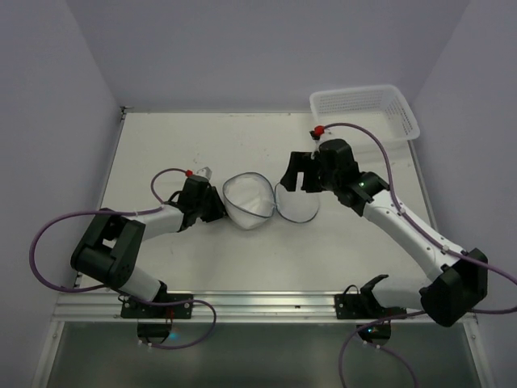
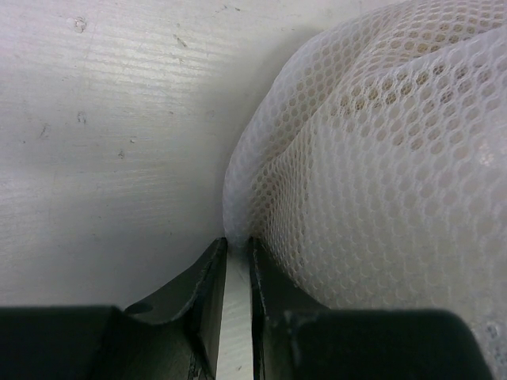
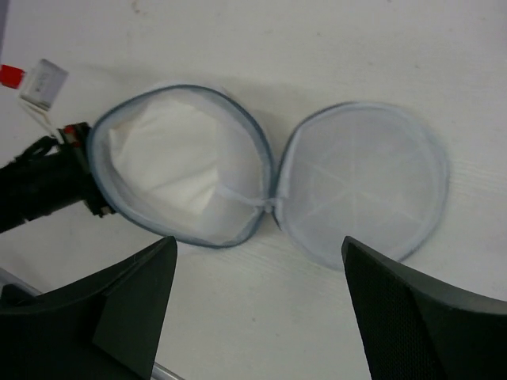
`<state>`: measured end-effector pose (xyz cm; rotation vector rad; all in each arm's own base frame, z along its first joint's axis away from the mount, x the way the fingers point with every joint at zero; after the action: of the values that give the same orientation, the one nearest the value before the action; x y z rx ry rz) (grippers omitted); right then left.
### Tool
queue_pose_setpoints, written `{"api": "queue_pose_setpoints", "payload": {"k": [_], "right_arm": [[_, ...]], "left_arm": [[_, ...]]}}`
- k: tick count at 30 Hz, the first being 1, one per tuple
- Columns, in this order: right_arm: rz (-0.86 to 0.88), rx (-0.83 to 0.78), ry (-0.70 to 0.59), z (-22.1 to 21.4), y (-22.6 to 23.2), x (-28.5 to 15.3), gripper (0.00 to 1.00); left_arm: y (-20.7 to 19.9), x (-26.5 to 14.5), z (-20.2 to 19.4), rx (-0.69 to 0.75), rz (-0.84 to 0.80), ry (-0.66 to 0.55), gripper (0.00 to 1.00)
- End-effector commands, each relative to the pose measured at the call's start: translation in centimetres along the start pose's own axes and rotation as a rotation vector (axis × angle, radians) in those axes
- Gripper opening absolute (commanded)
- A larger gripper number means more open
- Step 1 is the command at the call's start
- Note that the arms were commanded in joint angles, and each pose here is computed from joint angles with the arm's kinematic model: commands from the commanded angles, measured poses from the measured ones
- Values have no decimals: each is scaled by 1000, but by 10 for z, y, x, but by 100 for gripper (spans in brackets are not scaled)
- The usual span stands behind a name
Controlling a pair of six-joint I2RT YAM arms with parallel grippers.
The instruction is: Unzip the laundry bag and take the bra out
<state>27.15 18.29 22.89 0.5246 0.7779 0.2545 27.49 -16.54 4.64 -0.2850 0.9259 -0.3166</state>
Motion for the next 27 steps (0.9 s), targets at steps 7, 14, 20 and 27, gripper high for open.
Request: {"api": "queue_pose_setpoints", "payload": {"k": [7,14,20,27], "right_arm": [[252,-54,104,-22,115,69,79],[139,11,107,-42,117,124,75],[-20,53,157,-74,97,161,78],[-117,88,239,-109,69,184,74]], "left_arm": [[-2,-7,6,34,8,-17,21],[-3,-13,5,19,2,-29,21],[-4,-14,3,7,-6,-30,20],[-5,-10,-4,7,-10,-14,19]]}}
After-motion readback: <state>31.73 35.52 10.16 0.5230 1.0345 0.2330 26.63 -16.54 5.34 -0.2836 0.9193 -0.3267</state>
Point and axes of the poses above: each gripper's point midway between its finger pads, its own x axis out along the fingers, its own y axis along the line the jaws close on, z = x × y, the point moved 4 cm from there along -x, back along the fingers, and after that the axes turned 15 degrees about x, right-handed, at the moved point
